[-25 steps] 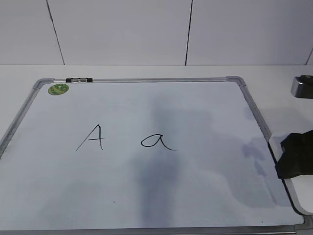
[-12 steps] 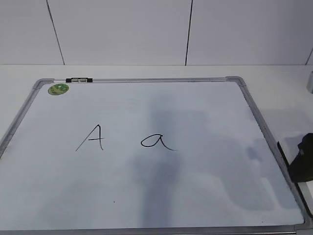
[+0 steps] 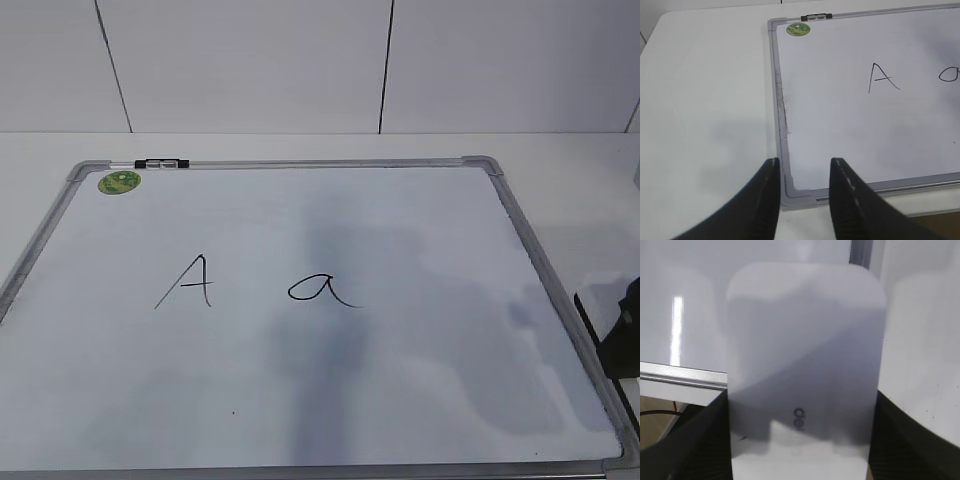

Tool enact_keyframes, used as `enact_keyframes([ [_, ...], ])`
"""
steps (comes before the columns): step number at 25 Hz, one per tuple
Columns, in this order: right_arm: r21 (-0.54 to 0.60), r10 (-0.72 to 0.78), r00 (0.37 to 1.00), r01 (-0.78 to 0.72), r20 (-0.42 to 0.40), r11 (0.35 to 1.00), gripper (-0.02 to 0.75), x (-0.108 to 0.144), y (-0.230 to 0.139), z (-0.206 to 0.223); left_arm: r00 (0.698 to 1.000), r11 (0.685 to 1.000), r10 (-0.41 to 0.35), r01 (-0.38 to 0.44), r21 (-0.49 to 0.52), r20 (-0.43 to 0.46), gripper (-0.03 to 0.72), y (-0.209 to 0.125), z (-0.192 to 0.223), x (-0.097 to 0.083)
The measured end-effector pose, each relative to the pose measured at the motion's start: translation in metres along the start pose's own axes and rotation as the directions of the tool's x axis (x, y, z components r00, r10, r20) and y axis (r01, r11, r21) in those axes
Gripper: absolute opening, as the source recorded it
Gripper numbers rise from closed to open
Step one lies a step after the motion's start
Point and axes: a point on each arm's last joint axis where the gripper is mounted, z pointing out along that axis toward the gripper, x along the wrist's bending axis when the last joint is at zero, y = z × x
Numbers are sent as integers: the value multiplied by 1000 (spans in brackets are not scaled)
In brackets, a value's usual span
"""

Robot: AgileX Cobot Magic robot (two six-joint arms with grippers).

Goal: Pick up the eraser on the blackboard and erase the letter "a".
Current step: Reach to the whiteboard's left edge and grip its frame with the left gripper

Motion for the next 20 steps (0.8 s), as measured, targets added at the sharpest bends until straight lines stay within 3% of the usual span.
enact_keyframes([
  [7, 1, -2, 1000, 2, 3, 1000, 540, 0, 0, 0, 999, 1000, -17, 17, -22, 31, 249, 5, -1, -3],
  [12, 1, -2, 1000, 2, 3, 1000, 540, 0, 0, 0, 999, 995, -33, 35, -91, 20, 299, 38, 20, 1],
  [20, -6, -4, 1000, 4, 6, 1000, 540, -1, 1, 0, 997, 986, -81, 81, 147, -3, 393, 76, 112, 10],
])
